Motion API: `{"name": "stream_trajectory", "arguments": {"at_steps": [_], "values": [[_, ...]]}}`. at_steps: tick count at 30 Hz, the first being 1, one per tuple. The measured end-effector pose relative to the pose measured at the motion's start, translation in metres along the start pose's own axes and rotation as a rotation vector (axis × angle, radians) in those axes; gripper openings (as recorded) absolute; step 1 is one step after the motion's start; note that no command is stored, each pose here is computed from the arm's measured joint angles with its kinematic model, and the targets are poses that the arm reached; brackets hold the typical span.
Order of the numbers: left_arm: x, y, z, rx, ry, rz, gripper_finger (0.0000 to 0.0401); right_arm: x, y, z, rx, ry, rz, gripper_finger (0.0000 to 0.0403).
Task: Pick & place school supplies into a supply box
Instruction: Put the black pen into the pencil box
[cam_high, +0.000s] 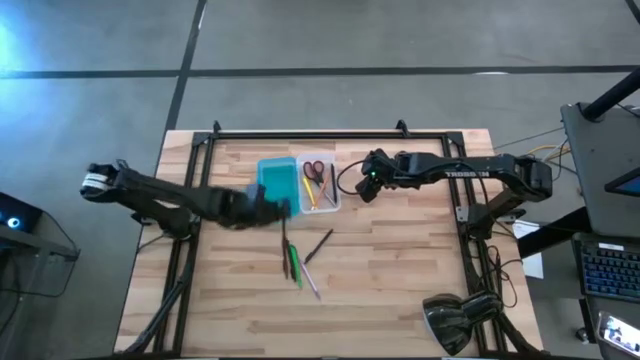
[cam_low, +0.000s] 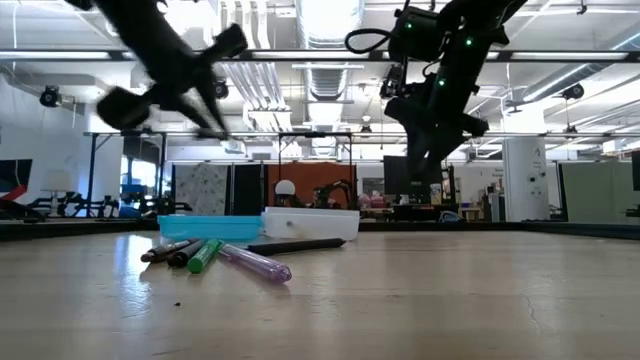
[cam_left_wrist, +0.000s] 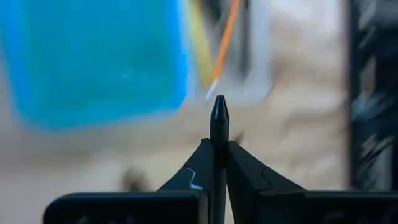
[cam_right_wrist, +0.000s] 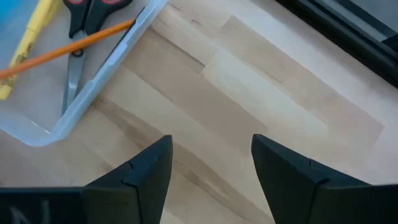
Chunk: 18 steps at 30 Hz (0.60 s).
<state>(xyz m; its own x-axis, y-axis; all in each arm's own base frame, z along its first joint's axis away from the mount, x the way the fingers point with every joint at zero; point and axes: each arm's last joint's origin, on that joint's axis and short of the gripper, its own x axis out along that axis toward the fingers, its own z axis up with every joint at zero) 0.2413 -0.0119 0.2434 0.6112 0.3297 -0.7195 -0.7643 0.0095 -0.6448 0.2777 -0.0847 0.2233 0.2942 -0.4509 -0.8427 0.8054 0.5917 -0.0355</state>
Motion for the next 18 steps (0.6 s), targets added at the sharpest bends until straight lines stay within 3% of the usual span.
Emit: {"name": "stream_trajectory", "arguments": {"at_steps": [6,12,18], "values": [[0.040,-0.023,0.060,0.031,-0.107,-0.112,0.0006,0.000,0.000,0.004,0.017,-0.024,0.011,0.0210],[0.092,-0.033,0.102,0.129,-0.084,-0.004,0.0006,0.000,0.000,0.004,0.018,-0.023,0.009,0.0210],[0.135,-0.053,0.123,0.207,-0.054,0.021,0.0006,-0.001,-0.001,0.004,0.018,-0.023,0.010,0.0210]]}}
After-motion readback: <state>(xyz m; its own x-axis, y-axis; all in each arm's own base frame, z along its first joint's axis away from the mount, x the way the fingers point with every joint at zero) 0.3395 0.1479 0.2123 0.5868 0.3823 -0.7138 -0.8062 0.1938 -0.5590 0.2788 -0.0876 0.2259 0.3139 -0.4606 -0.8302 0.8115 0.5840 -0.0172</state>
